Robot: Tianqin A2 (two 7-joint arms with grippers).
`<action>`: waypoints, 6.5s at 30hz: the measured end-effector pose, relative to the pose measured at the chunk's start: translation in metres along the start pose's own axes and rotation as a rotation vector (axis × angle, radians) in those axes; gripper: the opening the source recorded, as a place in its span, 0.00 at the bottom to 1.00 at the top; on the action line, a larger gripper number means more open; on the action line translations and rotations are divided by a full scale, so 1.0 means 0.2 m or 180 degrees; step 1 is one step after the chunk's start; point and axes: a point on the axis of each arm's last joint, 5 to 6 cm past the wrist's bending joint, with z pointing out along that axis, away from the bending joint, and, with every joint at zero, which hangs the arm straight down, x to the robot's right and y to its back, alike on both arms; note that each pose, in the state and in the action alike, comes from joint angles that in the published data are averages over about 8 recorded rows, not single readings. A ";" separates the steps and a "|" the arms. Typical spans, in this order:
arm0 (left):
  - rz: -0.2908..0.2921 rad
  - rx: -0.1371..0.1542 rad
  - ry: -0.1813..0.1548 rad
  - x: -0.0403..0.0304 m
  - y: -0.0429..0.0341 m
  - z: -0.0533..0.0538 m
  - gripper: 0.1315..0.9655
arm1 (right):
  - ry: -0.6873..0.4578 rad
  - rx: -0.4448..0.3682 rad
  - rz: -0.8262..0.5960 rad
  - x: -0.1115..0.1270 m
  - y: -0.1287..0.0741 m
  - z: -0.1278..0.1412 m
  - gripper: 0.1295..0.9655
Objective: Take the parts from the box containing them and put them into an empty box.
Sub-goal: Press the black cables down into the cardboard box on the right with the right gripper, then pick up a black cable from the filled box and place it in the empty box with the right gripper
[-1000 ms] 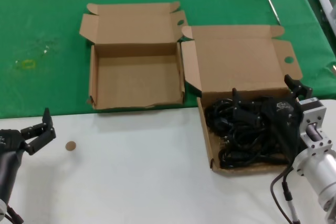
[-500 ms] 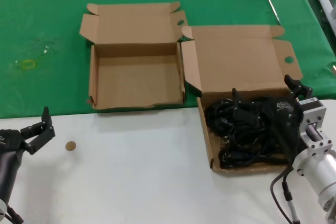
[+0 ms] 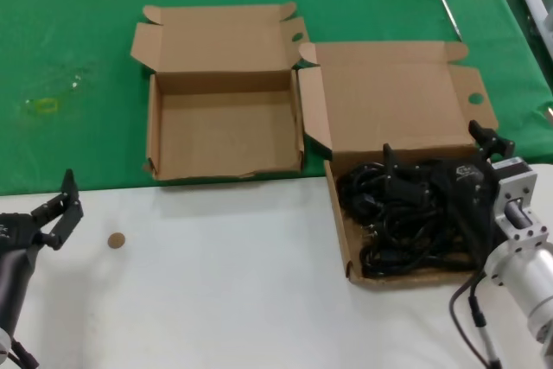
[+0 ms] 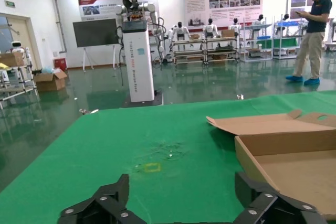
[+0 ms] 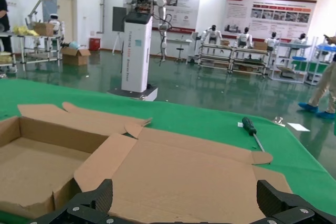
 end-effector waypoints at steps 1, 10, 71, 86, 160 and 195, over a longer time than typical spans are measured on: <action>0.0000 0.0000 0.0000 0.000 0.000 0.00 0.73 | -0.0012 -0.0001 -0.0021 0.01 0.00 0.00 1.00; 0.0000 0.0000 0.0000 0.000 0.000 0.00 0.59 | -0.0280 -0.0033 -0.0379 0.15 -0.05 0.00 1.00; 0.0000 0.0000 0.0000 0.000 0.000 0.00 0.02 | -0.2875 -0.0445 -0.4307 0.75 -0.61 0.39 0.99; 0.0000 0.0000 0.0000 0.000 0.000 0.00 0.02 | -0.2942 -0.0504 -0.4317 0.74 -0.57 0.40 0.88; 0.0000 0.0000 0.0000 0.000 0.000 0.00 0.02 | -0.2697 -0.0009 -0.4243 0.34 -0.97 0.55 0.06; 0.0000 0.0000 0.0000 0.000 0.000 0.00 0.02 | -0.2687 0.0480 -0.4057 -0.38 -0.71 1.04 0.06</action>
